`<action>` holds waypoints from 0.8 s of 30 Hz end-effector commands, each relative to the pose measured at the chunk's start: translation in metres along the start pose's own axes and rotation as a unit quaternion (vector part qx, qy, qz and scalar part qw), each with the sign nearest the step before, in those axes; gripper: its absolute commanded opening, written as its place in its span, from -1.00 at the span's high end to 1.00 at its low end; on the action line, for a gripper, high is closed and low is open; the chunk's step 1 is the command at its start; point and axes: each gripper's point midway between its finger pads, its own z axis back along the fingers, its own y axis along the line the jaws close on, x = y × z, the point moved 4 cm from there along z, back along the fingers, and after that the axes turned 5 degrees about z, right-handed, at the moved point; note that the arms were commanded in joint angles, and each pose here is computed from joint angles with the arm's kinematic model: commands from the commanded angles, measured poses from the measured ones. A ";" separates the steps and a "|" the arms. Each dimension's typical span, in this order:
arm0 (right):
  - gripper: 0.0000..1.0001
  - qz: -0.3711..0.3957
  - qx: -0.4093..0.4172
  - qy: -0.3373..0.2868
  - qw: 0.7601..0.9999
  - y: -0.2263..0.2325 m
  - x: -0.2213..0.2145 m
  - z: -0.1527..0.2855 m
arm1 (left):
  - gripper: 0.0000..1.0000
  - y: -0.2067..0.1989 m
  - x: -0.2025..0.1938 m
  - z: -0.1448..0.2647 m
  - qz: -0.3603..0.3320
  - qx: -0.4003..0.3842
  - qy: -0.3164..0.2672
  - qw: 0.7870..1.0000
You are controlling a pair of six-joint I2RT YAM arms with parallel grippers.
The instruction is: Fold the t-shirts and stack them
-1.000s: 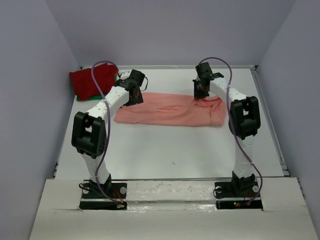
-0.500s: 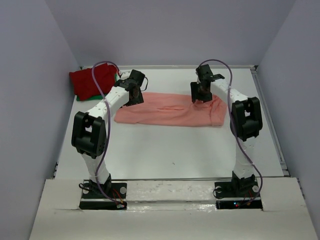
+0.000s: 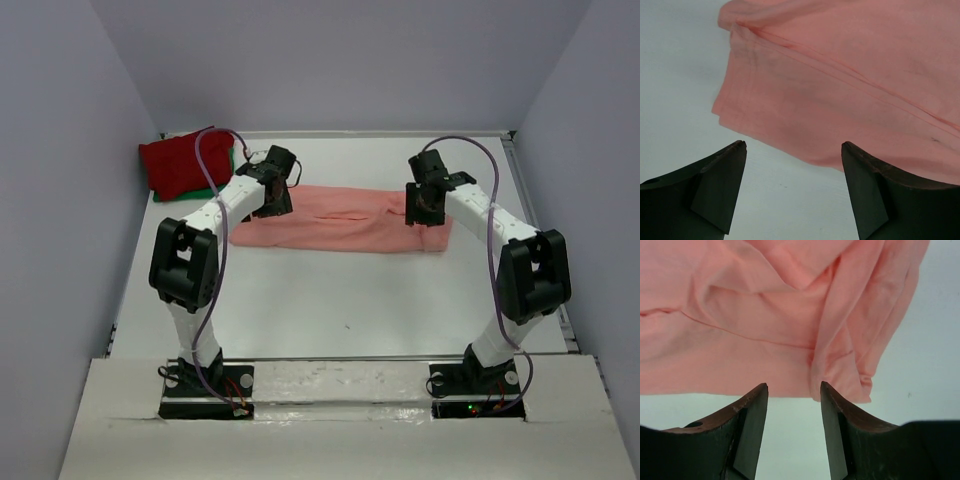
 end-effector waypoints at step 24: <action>0.13 -0.004 -0.065 0.060 0.996 -0.014 -0.029 -0.012 | -0.67 -0.006 -0.008 -0.044 0.084 -0.116 0.128 0.981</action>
